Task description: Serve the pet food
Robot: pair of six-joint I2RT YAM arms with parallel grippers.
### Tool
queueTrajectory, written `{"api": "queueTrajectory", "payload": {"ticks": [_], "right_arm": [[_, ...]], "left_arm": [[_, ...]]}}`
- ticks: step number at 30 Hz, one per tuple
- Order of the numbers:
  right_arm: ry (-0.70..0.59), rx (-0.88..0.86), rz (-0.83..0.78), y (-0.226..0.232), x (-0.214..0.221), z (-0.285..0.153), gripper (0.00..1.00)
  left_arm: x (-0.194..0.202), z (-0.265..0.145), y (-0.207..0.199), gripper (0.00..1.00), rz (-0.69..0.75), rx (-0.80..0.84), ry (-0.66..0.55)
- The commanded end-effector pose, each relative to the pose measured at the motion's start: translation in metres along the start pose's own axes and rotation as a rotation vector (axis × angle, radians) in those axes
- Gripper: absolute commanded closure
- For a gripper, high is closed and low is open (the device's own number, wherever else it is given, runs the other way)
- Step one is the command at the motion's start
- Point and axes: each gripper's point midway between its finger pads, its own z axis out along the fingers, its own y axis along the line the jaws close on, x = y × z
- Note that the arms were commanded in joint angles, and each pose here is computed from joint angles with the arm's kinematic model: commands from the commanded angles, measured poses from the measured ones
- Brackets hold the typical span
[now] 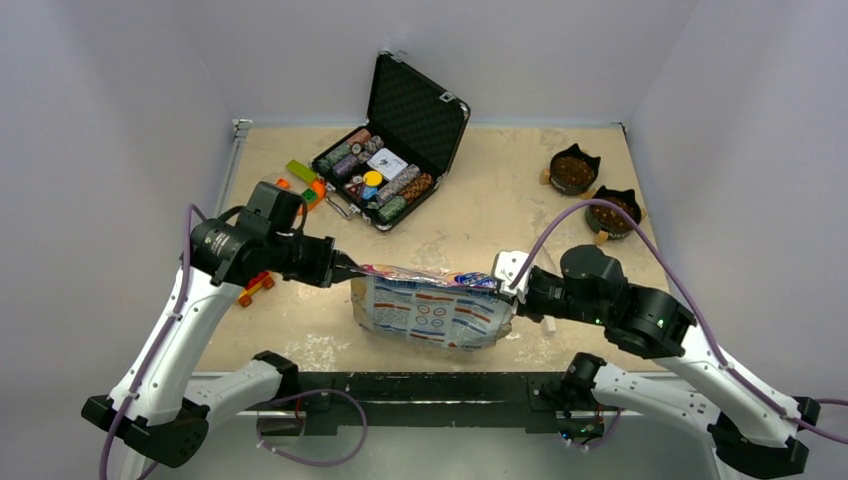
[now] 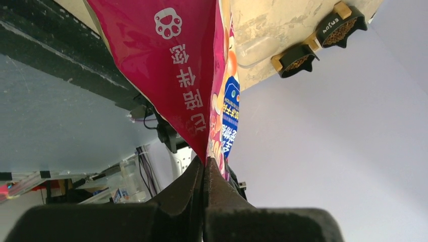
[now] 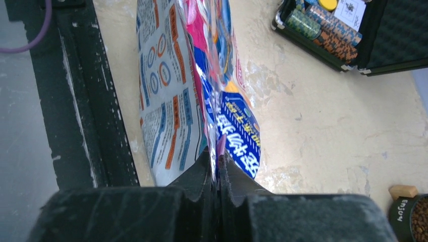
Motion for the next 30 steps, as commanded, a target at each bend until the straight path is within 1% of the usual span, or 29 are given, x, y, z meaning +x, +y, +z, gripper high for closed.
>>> {"api": "queueTrajectory", "payload": {"ticks": [1,2,3,5,7,9,12,16,18,21,22,24,27,28,30], "right_arm": [[0.060,-0.049,0.082,0.011,0.007,-0.021,0.84],[0.041,-0.065,0.082,0.011,-0.001,-0.016,0.79],[0.030,-0.078,0.085,0.011,-0.007,-0.012,0.74],[0.001,-0.103,0.081,0.010,-0.022,-0.003,0.65],[-0.024,-0.122,0.071,0.009,-0.035,0.005,0.59],[-0.029,-0.140,0.053,0.009,-0.044,0.014,0.55],[-0.016,-0.154,0.021,0.009,-0.054,0.028,0.53],[0.012,-0.104,-0.028,0.003,-0.070,0.050,0.52],[0.025,-0.067,-0.047,-0.001,-0.080,0.061,0.53],[0.043,-0.032,-0.065,-0.002,-0.094,0.073,0.57],[0.045,-0.016,-0.063,-0.004,-0.097,0.076,0.60],[0.048,-0.017,-0.068,-0.003,-0.101,0.082,0.65],[0.070,-0.020,-0.101,0.002,-0.099,0.090,0.69],[0.078,-0.021,-0.116,0.003,-0.097,0.092,0.72],[0.095,-0.002,-0.136,0.001,-0.093,0.094,0.77]], "left_arm": [[-0.008,-0.009,-0.018,0.85,0.061,0.142,-0.038],[-0.003,-0.009,-0.022,0.75,0.072,0.160,-0.013],[0.002,-0.010,-0.024,0.68,0.083,0.173,-0.001],[0.010,-0.013,-0.028,0.57,0.130,0.176,0.010],[0.019,-0.016,-0.028,0.49,0.180,0.155,0.016],[0.028,-0.017,-0.028,0.44,0.209,0.143,0.020],[0.042,-0.012,-0.026,0.39,0.220,0.128,0.046],[0.060,0.001,-0.024,0.38,0.255,0.075,0.074],[0.067,0.007,-0.023,0.40,0.267,0.048,0.077],[0.070,0.016,-0.021,0.43,0.269,0.016,0.069],[0.068,0.019,-0.020,0.44,0.265,0.008,0.062],[0.068,0.023,-0.021,0.48,0.256,0.002,0.059],[0.071,0.028,-0.025,0.54,0.244,0.005,0.072],[0.072,0.029,-0.026,0.57,0.242,0.005,0.073],[0.070,0.029,-0.027,0.67,0.232,0.012,0.066]]}}
